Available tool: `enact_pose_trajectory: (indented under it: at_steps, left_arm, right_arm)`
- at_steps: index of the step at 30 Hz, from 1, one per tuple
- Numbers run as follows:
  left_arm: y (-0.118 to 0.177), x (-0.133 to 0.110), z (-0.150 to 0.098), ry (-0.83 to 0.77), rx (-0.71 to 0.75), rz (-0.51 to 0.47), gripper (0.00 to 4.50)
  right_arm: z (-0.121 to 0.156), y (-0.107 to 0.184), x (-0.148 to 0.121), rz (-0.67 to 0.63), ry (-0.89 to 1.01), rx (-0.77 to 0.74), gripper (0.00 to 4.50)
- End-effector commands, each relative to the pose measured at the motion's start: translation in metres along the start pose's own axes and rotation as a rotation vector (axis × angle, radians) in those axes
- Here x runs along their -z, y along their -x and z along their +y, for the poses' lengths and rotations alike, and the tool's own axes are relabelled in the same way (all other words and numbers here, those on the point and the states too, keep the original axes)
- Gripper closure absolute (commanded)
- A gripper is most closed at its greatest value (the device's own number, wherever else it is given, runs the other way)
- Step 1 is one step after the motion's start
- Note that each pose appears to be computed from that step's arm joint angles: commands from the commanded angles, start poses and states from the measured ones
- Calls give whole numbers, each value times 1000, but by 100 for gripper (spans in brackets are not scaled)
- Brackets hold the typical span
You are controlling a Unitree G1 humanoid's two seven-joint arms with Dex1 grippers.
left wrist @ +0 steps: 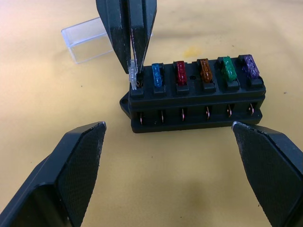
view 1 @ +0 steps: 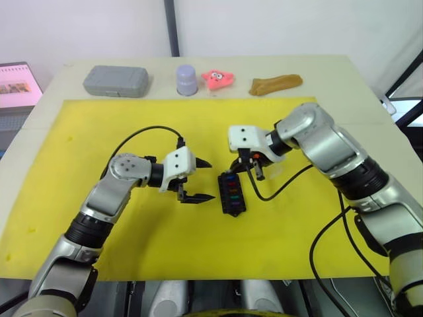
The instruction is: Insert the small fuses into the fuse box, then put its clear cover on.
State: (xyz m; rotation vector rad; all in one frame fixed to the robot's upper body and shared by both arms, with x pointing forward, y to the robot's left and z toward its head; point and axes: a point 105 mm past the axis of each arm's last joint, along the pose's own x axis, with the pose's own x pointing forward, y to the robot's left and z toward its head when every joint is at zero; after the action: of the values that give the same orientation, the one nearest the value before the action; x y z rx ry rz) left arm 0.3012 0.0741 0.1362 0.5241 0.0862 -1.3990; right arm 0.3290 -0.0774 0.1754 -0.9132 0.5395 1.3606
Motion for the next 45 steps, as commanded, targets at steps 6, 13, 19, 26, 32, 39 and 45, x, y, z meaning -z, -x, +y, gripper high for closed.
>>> enact_pose_trajectory:
  at_steps: [6,13,19,26,32,39,45]
  left_arm:
    - [-1,-9,-1,-46,6,-11,4]
    - [-1,-9,-1,-46,3,-11,4]
    - [-1,-9,0,-46,1,-11,4]
    - [-1,-9,0,-45,0,-12,4]
    - [-1,-9,0,-44,-2,-13,4]
    - [-1,-8,-1,-41,-5,-12,4]
    - [0,-8,-2,-39,-4,-10,4]
  right_arm:
    - [0,8,-10,-2,46,6,450]
    - [6,1,-7,2,38,-21,450]
    - [4,-1,-6,8,42,-13,450]
    - [-1,2,-8,4,53,8,450]
    - [-1,1,-8,6,56,2,450]
    - [2,-4,-5,14,64,-13,450]
    - [3,-4,-6,9,75,-11,450]
